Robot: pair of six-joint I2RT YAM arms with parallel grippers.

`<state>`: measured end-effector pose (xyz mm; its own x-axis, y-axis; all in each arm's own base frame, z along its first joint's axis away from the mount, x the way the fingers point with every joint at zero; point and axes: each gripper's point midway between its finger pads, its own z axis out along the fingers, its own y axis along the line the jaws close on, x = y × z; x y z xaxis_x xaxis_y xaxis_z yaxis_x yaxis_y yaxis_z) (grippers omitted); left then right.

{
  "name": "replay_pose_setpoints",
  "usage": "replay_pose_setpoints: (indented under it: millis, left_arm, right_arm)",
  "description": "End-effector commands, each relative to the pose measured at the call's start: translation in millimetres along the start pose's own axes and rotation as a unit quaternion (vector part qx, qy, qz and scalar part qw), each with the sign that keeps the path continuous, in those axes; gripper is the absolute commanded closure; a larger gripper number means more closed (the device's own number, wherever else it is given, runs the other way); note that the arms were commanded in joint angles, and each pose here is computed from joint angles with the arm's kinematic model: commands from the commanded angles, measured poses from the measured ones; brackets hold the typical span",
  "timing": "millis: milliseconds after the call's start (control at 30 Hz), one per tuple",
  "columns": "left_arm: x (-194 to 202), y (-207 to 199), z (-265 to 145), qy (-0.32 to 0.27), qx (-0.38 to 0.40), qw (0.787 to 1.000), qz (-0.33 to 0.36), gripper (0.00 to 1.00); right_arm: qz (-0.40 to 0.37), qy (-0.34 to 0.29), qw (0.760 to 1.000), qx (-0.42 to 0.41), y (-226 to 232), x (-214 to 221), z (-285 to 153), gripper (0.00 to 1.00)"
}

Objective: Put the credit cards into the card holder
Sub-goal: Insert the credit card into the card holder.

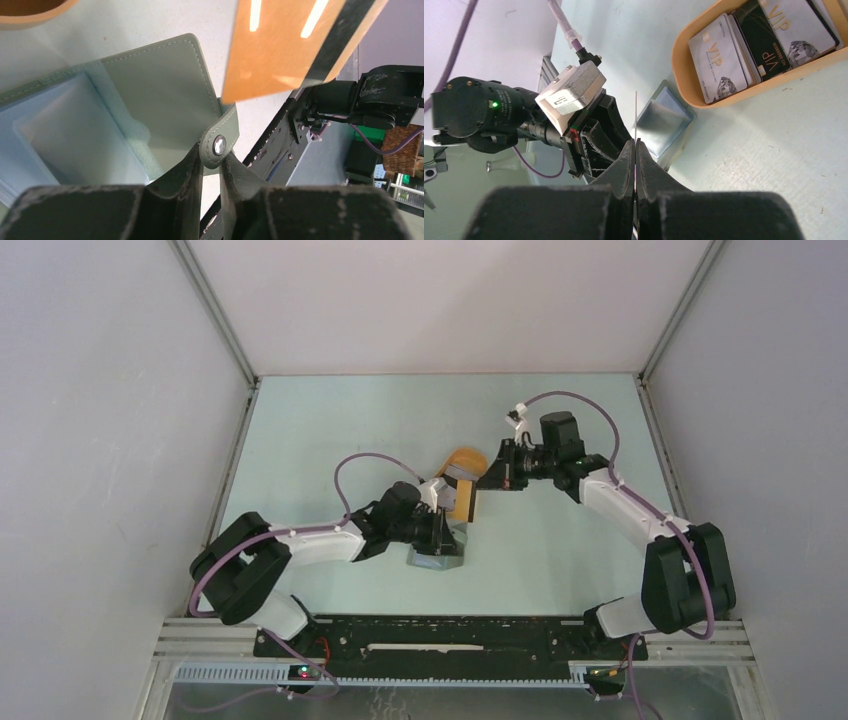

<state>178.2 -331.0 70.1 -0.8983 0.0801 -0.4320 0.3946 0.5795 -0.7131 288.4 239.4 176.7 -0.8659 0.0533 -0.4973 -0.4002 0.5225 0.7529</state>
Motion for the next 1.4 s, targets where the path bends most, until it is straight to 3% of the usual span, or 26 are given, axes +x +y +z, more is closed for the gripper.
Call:
replay_pose_setpoints:
  millis: [0,333,567,700,833,967,1067,1367]
  left_arm:
    - [-14.7,-20.9,1.3,-0.011,0.027,0.999,0.016,0.77]
    - [-18.4,-26.2,-6.0,-0.026,0.031,0.999,0.023,0.72]
    - [-39.7,-28.3,-44.9,-0.104,-0.01,0.993,0.049,0.58]
    - [-52.2,-7.4,-72.7,-0.166,-0.067,0.983,0.043,0.55]
    - [-49.3,29.4,-85.0,-0.191,-0.118,0.974,-0.004,0.6]
    - [-47.0,40.6,-81.1,-0.183,-0.122,0.975,-0.014,0.67]
    - [-49.0,28.0,-69.4,-0.172,-0.082,0.982,-0.006,0.71]
    - [-33.5,16.2,-35.6,-0.104,-0.033,0.994,-0.006,0.73]
  right_arm:
    - [-0.009,0.005,0.999,0.032,-9.0,7.0,15.9,1.0]
    - [-0.061,0.029,0.99,0.123,-43.3,24.7,26.7,1.0]
    - [-0.123,0.043,0.978,0.16,-49.2,33.6,27.3,1.0]
    - [-0.148,0.049,0.973,0.168,-49.1,36.3,27.9,1.0]
    - [-0.155,0.052,0.973,0.164,-47.4,37.4,28.4,1.0]
    - [-0.157,0.053,0.973,0.159,-45.7,37.9,29.0,1.0]
    - [-0.159,0.056,0.973,0.155,-45.4,39.3,29.3,1.0]
    - [-0.154,0.046,0.976,0.144,-39.8,33.5,23.3,1.0]
